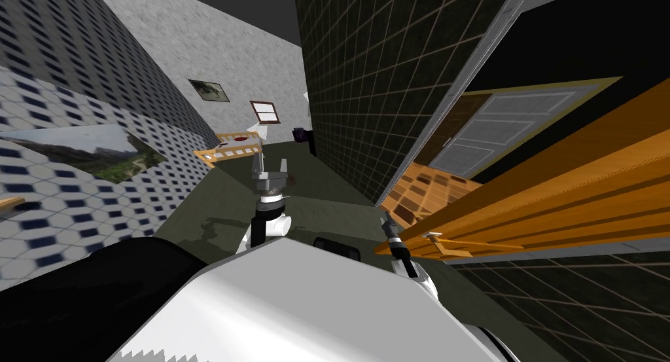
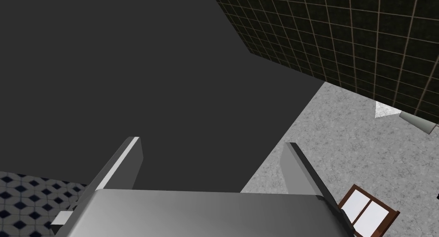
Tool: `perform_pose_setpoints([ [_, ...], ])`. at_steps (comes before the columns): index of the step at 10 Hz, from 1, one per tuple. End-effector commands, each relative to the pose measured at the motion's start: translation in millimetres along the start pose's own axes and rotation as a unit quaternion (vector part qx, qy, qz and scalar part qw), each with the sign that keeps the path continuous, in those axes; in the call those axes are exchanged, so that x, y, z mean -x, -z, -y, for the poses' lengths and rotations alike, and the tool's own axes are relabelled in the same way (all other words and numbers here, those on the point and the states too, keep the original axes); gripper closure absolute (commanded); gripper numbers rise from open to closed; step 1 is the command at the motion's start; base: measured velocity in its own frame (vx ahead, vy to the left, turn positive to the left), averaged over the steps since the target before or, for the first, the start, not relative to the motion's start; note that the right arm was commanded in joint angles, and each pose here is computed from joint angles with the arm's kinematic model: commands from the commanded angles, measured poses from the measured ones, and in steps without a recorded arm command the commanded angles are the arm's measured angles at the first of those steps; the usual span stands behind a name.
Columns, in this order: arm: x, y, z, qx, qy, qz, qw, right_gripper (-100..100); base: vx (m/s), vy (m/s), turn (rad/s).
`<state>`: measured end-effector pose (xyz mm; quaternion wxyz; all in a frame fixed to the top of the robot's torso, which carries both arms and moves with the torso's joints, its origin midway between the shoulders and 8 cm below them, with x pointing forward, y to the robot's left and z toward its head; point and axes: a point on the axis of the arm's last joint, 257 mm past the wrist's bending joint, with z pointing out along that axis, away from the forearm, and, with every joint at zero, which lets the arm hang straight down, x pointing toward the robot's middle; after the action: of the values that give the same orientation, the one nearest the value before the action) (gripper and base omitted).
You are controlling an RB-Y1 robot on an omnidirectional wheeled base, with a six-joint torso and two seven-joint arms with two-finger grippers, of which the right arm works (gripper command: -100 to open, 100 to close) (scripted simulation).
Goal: Pull the door open
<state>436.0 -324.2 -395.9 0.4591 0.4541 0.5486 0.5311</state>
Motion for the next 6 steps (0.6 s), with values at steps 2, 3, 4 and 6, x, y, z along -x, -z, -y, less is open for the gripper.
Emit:
perform_pose_setpoints([
  [2, -2.7, -1.1, -1.3, 0.001, -0.004, -0.005, 1.0000, -100, 0.076, -0.203, -0.064],
  [3, -3.2, -1.3, -1.6, 0.002, -0.005, -0.007, 1.0000, -100, 0.037, -0.233, -0.062],
  [4, -4.0, -1.5, -1.9, 0.002, -0.006, -0.008, 0.9999, -100, -0.027, -0.234, -0.052],
  [6, -5.4, -2.1, -2.5, 0.003, -0.008, -0.011, 0.9999, -100, -0.046, -0.212, -0.048],
])
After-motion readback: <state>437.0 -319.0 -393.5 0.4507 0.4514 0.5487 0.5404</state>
